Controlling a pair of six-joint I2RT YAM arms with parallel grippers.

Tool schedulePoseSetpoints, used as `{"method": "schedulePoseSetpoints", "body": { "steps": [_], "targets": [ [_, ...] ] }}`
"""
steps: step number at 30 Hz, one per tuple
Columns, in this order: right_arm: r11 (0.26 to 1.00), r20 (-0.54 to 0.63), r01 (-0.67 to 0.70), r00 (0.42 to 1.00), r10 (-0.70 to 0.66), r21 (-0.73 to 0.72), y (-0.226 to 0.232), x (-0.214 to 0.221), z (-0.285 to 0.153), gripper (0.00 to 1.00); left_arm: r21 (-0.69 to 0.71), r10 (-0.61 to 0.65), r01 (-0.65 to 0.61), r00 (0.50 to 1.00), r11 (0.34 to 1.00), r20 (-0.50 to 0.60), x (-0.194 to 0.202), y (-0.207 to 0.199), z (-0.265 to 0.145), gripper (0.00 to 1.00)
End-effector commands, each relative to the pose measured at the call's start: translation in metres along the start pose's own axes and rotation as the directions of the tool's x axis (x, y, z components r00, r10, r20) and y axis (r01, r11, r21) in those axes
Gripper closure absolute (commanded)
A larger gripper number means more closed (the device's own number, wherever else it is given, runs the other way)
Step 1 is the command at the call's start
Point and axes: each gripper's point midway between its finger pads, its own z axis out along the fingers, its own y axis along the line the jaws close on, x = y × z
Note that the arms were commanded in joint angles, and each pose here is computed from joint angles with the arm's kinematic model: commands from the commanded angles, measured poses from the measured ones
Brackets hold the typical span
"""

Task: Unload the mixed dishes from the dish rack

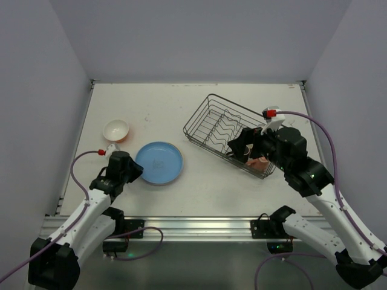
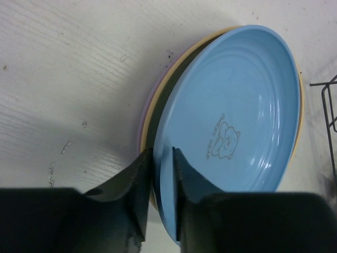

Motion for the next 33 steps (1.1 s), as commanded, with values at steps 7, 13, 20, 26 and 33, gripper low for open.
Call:
{"method": "schedulePoseSetpoints", "body": {
  "steps": [7, 13, 20, 26, 33],
  "targets": [
    [0.999, 0.019, 0.011, 1.000, -0.011, -0.036, 0.007, -0.006, 0.007, 0.01, 0.052, 0.037, -0.041, 0.996, 0.998, 0.078, -0.021, -0.014, -0.009, 0.57],
    [0.998, -0.016, 0.020, 1.000, -0.021, -0.060, 0.011, 0.000, 0.019, 0.01, 0.038, 0.073, -0.077, 0.991, 0.996, 0.113, -0.029, -0.012, -0.017, 0.69],
    [0.996, -0.057, 0.010, 0.998, -0.015, -0.086, 0.016, 0.007, 0.032, 0.01, 0.005, 0.092, -0.092, 0.994, 0.996, 0.065, -0.017, -0.002, -0.010, 0.59],
    [0.997, -0.059, 0.016, 0.998, -0.021, -0.074, 0.014, 0.007, 0.036, 0.01, 0.000, 0.104, -0.105, 0.986, 0.994, 0.127, -0.031, -0.002, -0.020, 0.67],
    [0.999, -0.131, 0.035, 0.991, -0.032, 0.020, -0.001, 0.011, 0.060, 0.01, 0.087, 0.138, -0.150, 0.982, 0.985, 0.130, -0.034, -0.030, -0.036, 0.65]
  ]
}}
